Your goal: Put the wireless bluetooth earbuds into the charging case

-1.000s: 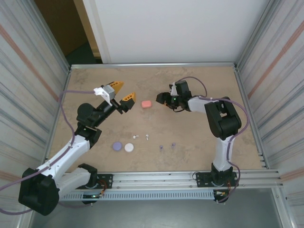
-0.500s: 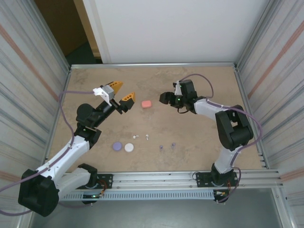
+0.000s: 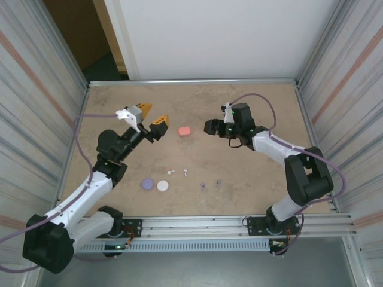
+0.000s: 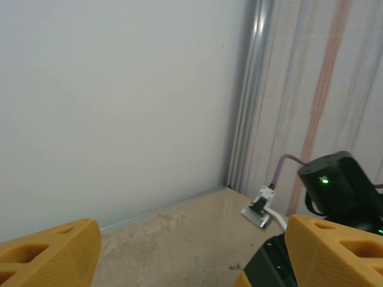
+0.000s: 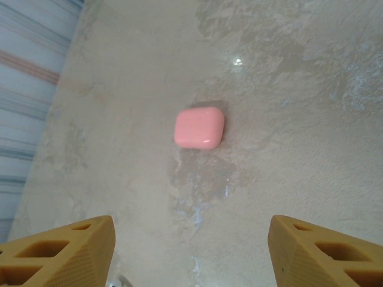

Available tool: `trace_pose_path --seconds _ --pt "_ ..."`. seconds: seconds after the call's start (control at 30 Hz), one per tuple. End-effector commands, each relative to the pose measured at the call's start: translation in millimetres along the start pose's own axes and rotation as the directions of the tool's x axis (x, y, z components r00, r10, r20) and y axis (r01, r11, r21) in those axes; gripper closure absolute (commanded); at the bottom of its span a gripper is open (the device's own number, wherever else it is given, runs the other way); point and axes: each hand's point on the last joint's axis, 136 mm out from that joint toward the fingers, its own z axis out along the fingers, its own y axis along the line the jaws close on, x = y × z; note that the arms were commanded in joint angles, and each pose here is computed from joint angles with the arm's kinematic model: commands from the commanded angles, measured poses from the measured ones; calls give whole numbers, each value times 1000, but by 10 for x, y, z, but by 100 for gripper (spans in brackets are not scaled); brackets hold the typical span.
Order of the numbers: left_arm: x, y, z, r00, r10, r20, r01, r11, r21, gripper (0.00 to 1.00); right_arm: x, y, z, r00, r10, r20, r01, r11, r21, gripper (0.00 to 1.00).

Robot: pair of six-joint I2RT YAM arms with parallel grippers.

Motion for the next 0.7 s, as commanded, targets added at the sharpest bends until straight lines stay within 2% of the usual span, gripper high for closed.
trace_pose_path --seconds 0.0,0.1,0.3,0.5,0.67 --pt "-97 310 -35 997 -83 -4 81 981 -176 19 8 175 -148 995 -100 24 101 995 -21 32" --pt "54 613 -91 983 -182 -21 168 941 -292 19 108 327 -206 983 -180 22 181 982 -50 32" --pt "349 1104 -251 914 -404 30 385 843 -375 19 433 740 -242 921 -390 14 387 911 -145 30" --pt "449 1237 -315 899 -437 26 408 814 -412 19 878 1160 -184 827 -561 -17 539 803 -256 27" --pt "436 1247 -348 905 -425 28 396 814 -425 18 1132 1339 -53 829 -552 -91 518 819 -247 26"
